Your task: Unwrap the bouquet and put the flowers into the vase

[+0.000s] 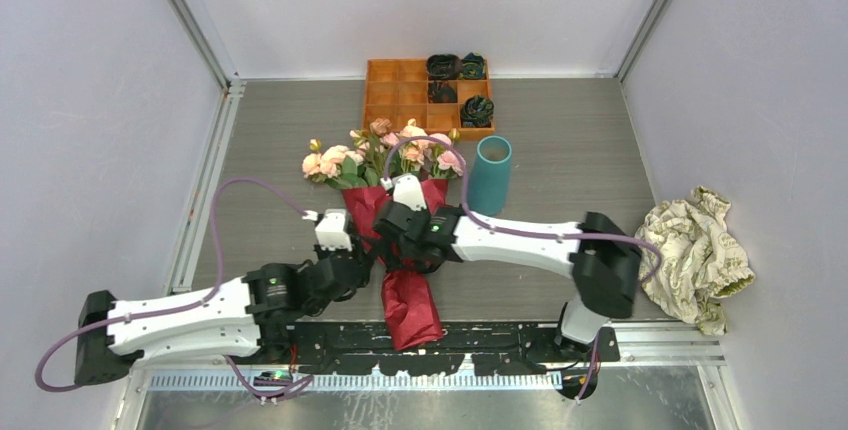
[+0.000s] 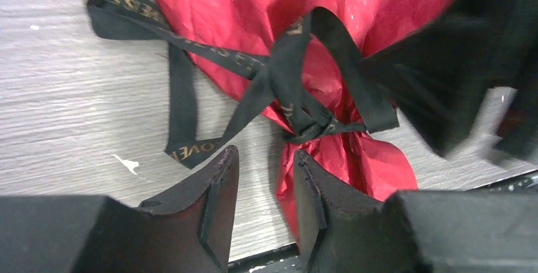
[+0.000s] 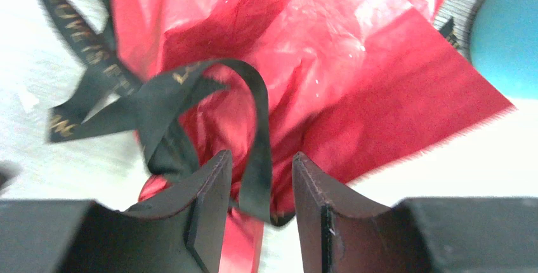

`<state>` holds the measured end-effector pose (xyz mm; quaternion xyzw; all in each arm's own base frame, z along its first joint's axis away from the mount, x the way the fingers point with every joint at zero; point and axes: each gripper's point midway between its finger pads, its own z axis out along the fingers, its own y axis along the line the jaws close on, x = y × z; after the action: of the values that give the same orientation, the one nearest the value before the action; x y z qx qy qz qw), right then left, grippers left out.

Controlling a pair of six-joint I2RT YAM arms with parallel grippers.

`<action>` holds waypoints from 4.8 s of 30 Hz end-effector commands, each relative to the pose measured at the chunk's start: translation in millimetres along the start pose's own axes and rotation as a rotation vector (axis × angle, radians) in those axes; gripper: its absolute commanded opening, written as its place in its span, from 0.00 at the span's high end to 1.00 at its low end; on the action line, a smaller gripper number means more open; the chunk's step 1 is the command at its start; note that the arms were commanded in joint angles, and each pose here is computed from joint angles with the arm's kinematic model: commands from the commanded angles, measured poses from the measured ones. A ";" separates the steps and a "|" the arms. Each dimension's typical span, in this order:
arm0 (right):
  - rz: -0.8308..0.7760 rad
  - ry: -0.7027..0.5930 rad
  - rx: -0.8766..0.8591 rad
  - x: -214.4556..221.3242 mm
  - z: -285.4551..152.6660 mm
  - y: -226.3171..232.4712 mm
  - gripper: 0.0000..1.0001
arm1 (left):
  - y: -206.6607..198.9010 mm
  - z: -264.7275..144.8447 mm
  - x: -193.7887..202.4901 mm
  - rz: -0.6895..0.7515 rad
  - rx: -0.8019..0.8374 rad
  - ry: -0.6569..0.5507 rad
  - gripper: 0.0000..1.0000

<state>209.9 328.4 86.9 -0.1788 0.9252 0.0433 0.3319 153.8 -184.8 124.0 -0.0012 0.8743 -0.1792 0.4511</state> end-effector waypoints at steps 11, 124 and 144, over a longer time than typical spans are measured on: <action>0.024 -0.025 -0.173 27.9 -45.6 28.0 0.59 | -37.6 9.9 3.3 -0.108 0.096 0.018 0.63; 0.165 -0.291 0.195 -109.0 -48.0 -87.2 0.61 | -86.4 47.1 -2.3 -0.015 0.222 -0.086 0.46; 0.217 -0.347 0.163 -120.6 -73.0 -93.5 0.74 | -53.4 73.5 7.2 0.072 -0.015 -0.068 0.93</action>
<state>278.4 268.7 178.4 -0.0921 0.8927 -0.0038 0.4412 181.4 -276.1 68.9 0.0661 0.8730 -0.1893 0.4446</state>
